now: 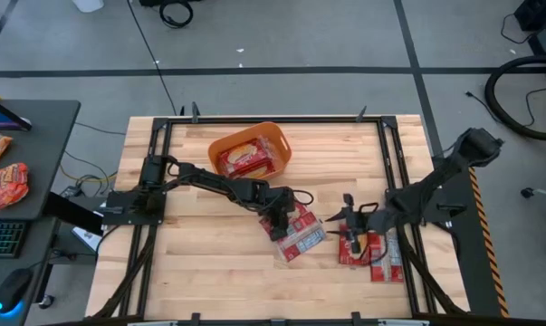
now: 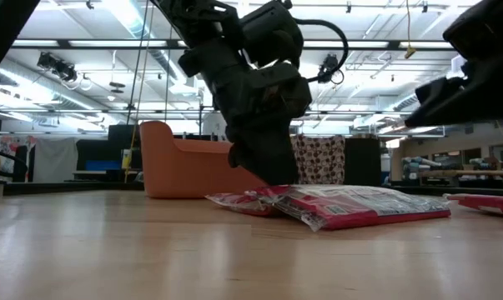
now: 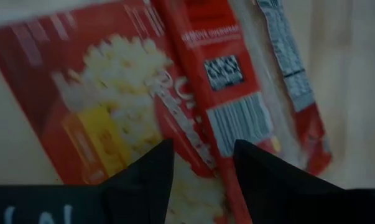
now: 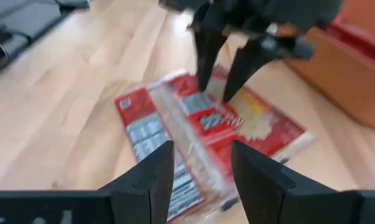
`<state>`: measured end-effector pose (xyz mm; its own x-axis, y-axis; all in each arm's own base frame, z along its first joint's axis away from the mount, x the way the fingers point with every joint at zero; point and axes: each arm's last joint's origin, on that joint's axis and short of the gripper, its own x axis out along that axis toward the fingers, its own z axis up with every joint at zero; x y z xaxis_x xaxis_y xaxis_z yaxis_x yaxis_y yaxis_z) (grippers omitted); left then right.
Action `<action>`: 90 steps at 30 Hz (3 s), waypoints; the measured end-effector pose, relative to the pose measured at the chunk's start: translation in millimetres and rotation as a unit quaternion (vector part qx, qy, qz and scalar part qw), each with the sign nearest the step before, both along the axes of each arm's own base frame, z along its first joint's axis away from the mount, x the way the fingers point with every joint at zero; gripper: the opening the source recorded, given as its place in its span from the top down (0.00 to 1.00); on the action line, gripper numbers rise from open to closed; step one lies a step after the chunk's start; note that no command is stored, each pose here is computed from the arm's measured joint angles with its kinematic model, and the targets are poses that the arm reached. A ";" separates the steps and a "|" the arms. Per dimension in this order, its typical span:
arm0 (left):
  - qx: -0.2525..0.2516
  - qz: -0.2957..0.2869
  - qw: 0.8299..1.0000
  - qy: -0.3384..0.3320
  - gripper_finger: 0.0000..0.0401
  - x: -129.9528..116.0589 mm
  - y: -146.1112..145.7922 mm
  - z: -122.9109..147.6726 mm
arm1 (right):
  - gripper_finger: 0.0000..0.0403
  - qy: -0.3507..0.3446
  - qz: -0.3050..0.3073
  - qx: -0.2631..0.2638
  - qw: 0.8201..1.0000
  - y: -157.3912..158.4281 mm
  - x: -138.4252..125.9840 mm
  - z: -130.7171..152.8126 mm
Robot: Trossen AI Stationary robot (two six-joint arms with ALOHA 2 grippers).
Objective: Sort popcorn bags into baskets
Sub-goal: Put the popcorn bag into the orange bin
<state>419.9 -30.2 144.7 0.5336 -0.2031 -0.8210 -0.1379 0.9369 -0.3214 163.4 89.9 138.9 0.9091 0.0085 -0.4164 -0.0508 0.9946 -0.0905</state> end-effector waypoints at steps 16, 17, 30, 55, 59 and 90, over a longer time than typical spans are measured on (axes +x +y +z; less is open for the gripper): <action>0.042 0.000 0.998 -0.035 0.57 4.6 -2.5 3.1 | 0.42 0.160 0.005 -0.101 0.982 60.7 68.2 -16.8; 0.048 0.006 0.998 -0.036 0.57 4.7 -3.5 3.1 | 0.40 0.172 0.001 -0.103 0.980 62.8 71.0 -18.0; 0.087 -0.020 0.996 0.022 0.57 -11.1 -45.3 -2.8 | 0.31 0.207 -0.087 -0.160 0.961 58.4 85.3 -35.8; 0.129 -0.065 0.989 0.015 0.57 -13.2 -53.1 -3.0 | 0.42 0.128 -0.028 -0.284 0.950 66.1 93.8 -16.2; 0.202 -0.142 0.969 0.002 0.57 -18.1 -72.2 -3.2 | 0.42 0.153 -0.049 -0.207 0.965 55.1 89.3 -4.5; 0.504 -0.208 0.836 -0.068 0.40 -33.4 -159.5 -31.7 | 0.43 0.215 -0.201 0.017 0.956 -20.0 103.7 -22.8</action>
<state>386.5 -189.7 113.0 0.6910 0.3644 -0.6243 0.2403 0.6988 0.6738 267.0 69.9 116.1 0.5875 -0.2849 -0.7574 0.3099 0.9438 -0.1146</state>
